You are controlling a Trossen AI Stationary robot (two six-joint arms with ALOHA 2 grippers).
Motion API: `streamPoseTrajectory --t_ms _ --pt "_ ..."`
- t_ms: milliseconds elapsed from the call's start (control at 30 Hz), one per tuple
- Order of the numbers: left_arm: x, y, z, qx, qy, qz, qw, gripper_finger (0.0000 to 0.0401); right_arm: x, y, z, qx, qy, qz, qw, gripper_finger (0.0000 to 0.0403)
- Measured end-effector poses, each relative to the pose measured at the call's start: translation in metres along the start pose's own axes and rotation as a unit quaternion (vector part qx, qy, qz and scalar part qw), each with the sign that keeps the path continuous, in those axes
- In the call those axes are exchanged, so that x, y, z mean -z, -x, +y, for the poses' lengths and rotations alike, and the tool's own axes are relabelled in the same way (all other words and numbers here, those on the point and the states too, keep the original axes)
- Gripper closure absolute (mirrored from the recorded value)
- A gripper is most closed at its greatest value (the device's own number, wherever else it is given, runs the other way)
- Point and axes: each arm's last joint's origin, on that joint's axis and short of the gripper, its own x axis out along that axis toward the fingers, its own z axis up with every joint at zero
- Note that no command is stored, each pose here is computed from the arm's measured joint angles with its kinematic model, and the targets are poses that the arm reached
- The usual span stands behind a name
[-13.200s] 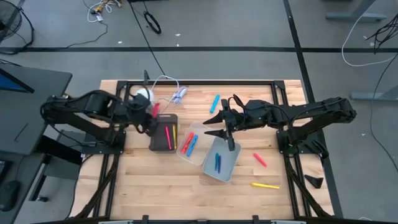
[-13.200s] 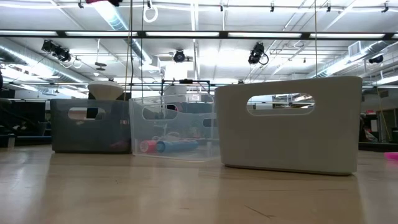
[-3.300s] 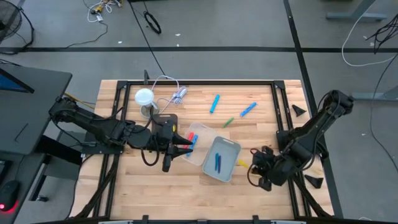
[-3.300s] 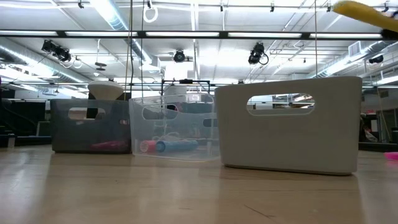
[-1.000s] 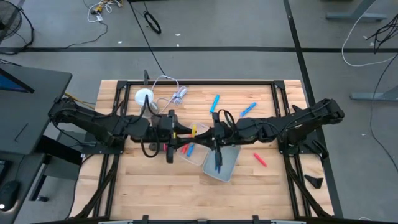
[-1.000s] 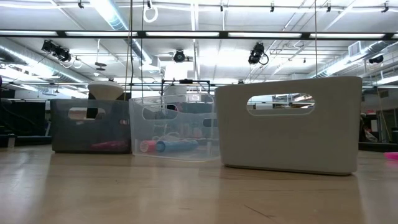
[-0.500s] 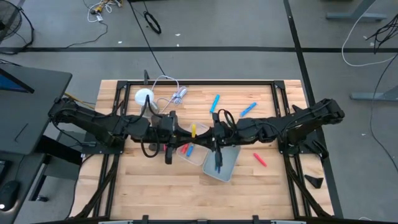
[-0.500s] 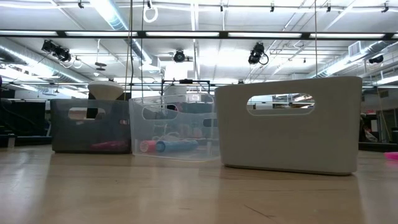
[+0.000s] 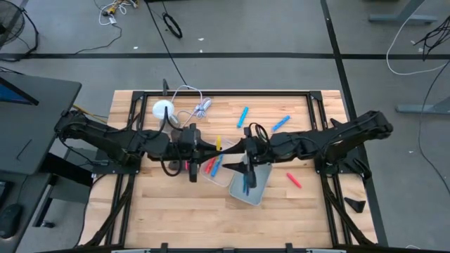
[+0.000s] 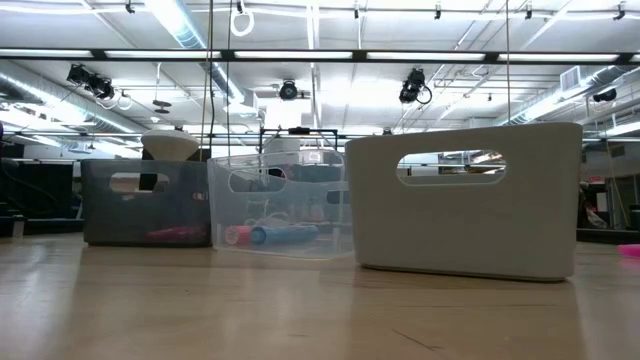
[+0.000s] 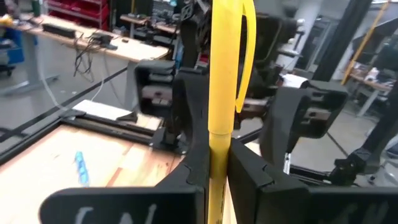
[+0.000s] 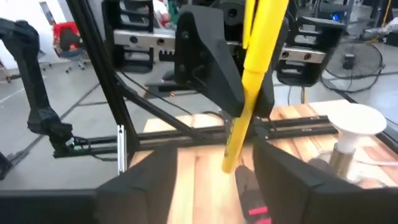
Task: Pick & Place Markers
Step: Put the yellow marker into the black bin
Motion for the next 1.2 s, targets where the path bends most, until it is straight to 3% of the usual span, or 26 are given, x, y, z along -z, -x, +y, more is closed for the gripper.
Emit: streamPoseTrajectory --t_ms 167,300,500,800,1033,1200 --pt "0.005 0.002 -0.001 -0.043 0.022 0.009 0.999 0.0365 0.004 0.008 -0.007 0.025 0.008 0.046 0.999 0.0147" --pt "0.010 0.006 -0.004 -0.090 0.043 0.007 0.995 0.0365 0.003 0.013 -0.012 0.050 0.001 0.055 0.997 0.0131" --pt "0.021 0.014 -0.009 -0.163 0.078 0.011 0.983 0.0365 0.001 0.015 -0.022 0.105 0.025 0.052 0.993 0.0128" --pt "0.037 0.034 -0.024 -0.263 0.100 -0.024 0.959 0.0365 -0.001 0.014 -0.036 0.126 0.036 0.050 0.990 0.0128" --pt "0.045 0.049 -0.033 -0.300 0.107 -0.056 0.946 0.0365 -0.002 0.013 -0.040 0.130 0.053 0.053 0.989 0.0128" --pt "0.063 0.058 -0.024 -0.306 0.140 0.007 0.942 0.0365 -0.002 0.013 -0.042 0.131 0.083 0.057 0.986 0.0128"
